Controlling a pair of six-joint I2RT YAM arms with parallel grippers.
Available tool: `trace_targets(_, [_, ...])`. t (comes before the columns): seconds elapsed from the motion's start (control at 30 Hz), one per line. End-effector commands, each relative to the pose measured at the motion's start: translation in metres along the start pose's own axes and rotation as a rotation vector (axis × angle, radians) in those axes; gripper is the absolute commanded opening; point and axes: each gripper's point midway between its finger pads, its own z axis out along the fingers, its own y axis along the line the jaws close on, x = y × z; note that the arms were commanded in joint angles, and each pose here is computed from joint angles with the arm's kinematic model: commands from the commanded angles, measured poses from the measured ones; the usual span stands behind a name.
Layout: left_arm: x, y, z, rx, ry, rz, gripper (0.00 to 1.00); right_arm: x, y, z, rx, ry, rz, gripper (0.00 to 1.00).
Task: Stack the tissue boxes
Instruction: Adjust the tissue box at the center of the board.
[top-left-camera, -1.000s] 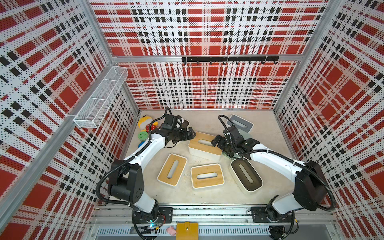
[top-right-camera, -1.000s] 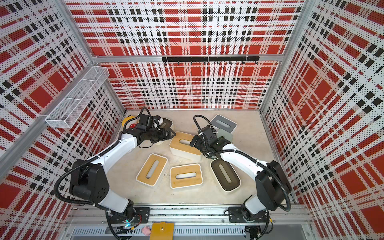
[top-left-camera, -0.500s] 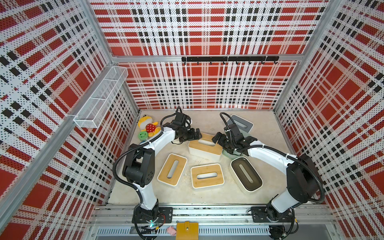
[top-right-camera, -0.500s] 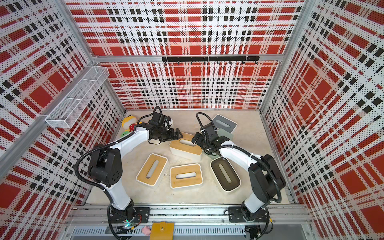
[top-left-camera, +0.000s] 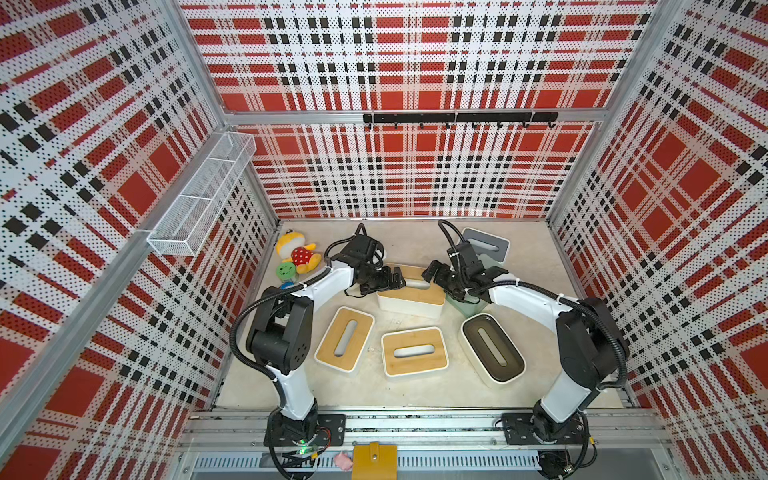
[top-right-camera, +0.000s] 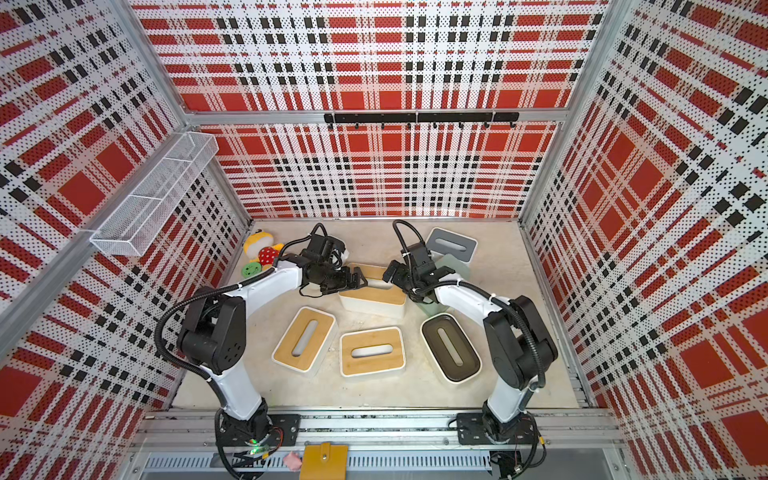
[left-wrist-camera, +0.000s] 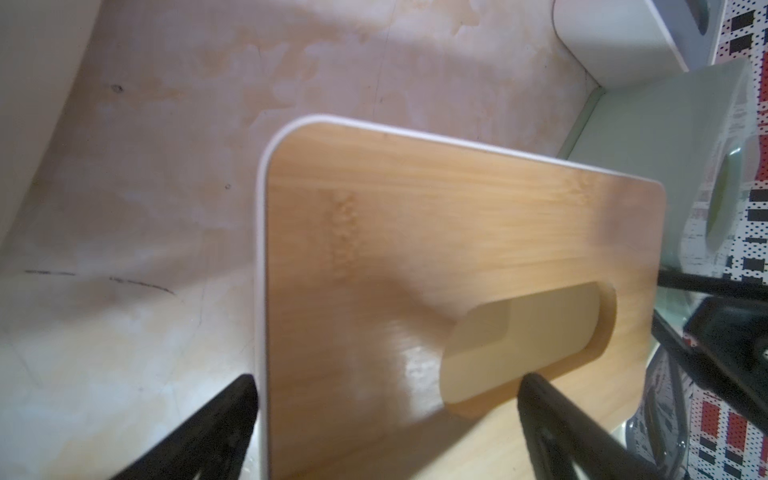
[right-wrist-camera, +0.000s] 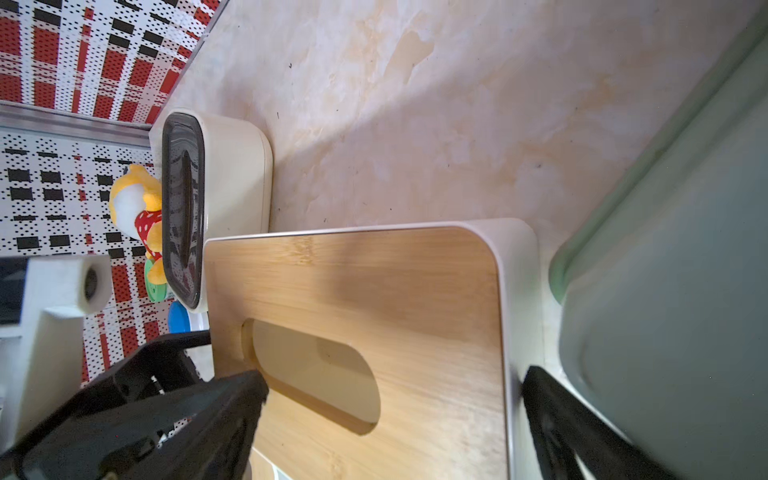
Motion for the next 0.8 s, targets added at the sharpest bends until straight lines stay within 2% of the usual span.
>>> trace_targets(0.0, [0.002,-0.020,-0.009,0.057,-0.036,-0.002,0.99,-0.014,0.015,0.001,-0.059,-0.033,-0.017,1.00])
trace_targets(0.53, [-0.008,-0.040,0.000,0.098,-0.063,-0.035,0.99,-0.030,-0.007,-0.015,-0.009,-0.094,0.001,1.00])
trace_targets(0.77, [-0.013,-0.023,-0.014,0.069,-0.109,-0.098,0.99,-0.042,-0.009,-0.025,0.037,-0.145,-0.021,1.00])
